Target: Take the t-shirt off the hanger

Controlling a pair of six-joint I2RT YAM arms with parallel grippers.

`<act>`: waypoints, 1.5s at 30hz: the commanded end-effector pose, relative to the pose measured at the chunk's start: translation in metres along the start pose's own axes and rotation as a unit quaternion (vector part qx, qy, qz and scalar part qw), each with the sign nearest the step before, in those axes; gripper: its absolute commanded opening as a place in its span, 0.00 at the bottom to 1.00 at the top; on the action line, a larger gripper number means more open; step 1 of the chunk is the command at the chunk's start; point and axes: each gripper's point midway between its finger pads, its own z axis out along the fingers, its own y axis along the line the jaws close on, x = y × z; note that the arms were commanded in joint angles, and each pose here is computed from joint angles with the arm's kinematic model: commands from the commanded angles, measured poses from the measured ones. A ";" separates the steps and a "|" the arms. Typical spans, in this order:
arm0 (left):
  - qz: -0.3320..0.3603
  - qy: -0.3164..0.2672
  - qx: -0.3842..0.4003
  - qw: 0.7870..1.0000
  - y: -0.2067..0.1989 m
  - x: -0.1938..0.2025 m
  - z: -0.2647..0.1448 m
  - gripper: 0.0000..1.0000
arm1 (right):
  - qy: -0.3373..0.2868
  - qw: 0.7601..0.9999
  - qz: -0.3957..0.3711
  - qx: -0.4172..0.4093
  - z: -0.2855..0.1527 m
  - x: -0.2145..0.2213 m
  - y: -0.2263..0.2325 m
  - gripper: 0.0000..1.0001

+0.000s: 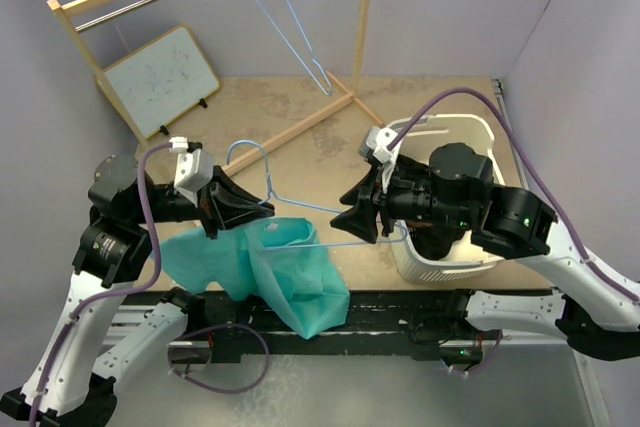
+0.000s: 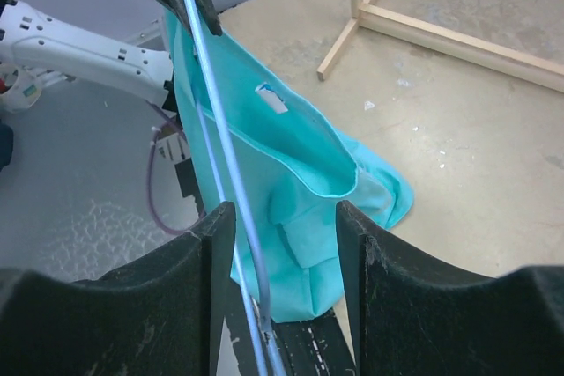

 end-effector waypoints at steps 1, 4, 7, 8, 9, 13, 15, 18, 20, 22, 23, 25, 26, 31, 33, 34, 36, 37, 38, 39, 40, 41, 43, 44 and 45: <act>0.038 -0.028 0.036 0.998 -0.018 -0.026 -0.002 0.00 | -0.024 0.999 -0.020 -0.027 -0.008 -0.011 0.010 0.51; 0.040 -0.032 0.029 0.998 -0.018 -0.028 -0.002 0.00 | -0.023 0.999 -0.019 -0.037 -0.007 -0.009 0.012 0.28; 0.038 -0.039 -0.003 0.999 -0.008 -0.030 -0.003 0.20 | -0.023 1.000 0.003 -0.015 -0.011 -0.007 0.007 0.00; 0.036 -0.042 -0.027 0.998 0.000 -0.029 -0.003 0.37 | -0.027 1.000 0.008 -0.008 -0.014 -0.008 0.006 0.00; 0.032 -0.046 -0.058 0.997 0.011 -0.030 -0.004 0.45 | -0.032 0.999 0.014 0.014 -0.017 -0.010 -0.001 0.00; 0.005 -0.044 -0.164 0.986 0.051 -0.019 -0.010 0.66 | -0.059 0.991 0.044 0.109 -0.042 -0.018 -0.029 0.00; -0.008 -0.037 -0.195 0.980 0.065 -0.012 -0.012 0.68 | -0.067 0.989 0.052 0.125 -0.055 -0.022 -0.032 0.00; -0.017 -0.031 -0.235 0.971 0.073 -0.005 -0.021 0.69 | -0.062 0.989 0.059 0.122 -0.067 -0.022 -0.028 0.00; -0.015 -0.034 -0.283 0.958 0.079 -0.002 -0.035 0.69 | -0.047 0.989 0.064 0.123 -0.071 -0.019 -0.027 0.00; -0.015 -0.032 -0.332 0.943 0.081 0.007 -0.053 0.69 | -0.040 0.988 0.066 0.131 -0.072 -0.019 -0.028 0.00; -0.017 -0.032 -0.361 0.932 0.082 0.013 -0.065 0.68 | -0.043 0.988 0.065 0.135 -0.071 -0.023 -0.030 0.00; -0.026 -0.035 -0.407 0.912 0.080 0.027 -0.085 0.67 | -0.062 0.985 0.059 0.151 -0.067 -0.038 -0.036 0.00; -0.026 -0.041 -0.421 0.906 0.077 0.032 -0.093 0.67 | -0.072 0.982 0.055 0.165 -0.063 -0.048 -0.041 0.00; -0.032 -0.091 -0.494 0.864 0.063 0.049 -0.136 0.66 | -0.143 0.965 0.019 0.220 -0.030 -0.121 -0.064 0.00; -0.025 -0.115 -0.504 0.856 0.056 0.049 -0.145 0.65 | -0.171 0.957 -0.001 0.234 -0.013 -0.152 -0.071 0.00; -0.027 -0.125 -0.507 0.852 0.055 0.051 -0.148 0.65 | -0.185 0.953 -0.011 0.239 -0.001 -0.170 -0.074 0.00; -0.027 -0.135 -0.516 0.846 0.056 0.057 -0.153 0.65 | -0.209 0.946 -0.027 0.248 0.015 -0.198 -0.079 0.00; -0.023 -0.140 -0.517 0.844 0.055 0.056 -0.154 0.65 | -0.218 0.942 -0.033 0.253 0.023 -0.211 -0.082 0.00; -0.023 -0.138 -0.520 0.842 0.055 0.057 -0.156 0.65 | -0.226 0.940 -0.039 0.255 0.029 -0.221 -0.085 0.00; -0.026 -0.138 -0.526 0.839 0.056 0.057 -0.158 0.65 | -0.230 0.939 -0.042 0.253 0.038 -0.229 -0.089 0.00; -0.029 -0.137 -0.529 0.837 0.057 0.058 -0.158 0.65 | -0.234 0.938 -0.043 0.253 0.045 -0.236 -0.095 0.00; -0.031 -0.137 -0.528 0.837 0.058 0.059 -0.158 0.65 | -0.235 0.939 -0.041 0.250 0.053 -0.240 -0.101 0.00; -0.031 -0.132 -0.519 0.844 0.059 0.061 -0.153 0.65 | -0.237 0.940 -0.029 0.244 0.067 -0.242 -0.117 0.00; -0.032 -0.130 -0.517 0.845 0.060 0.062 -0.151 0.65 | -0.237 0.941 -0.020 0.240 0.075 -0.241 -0.123 0.00; -0.034 -0.127 -0.518 0.845 0.061 0.063 -0.150 0.65 | -0.237 0.941 -0.017 0.239 0.080 -0.239 -0.129 0.00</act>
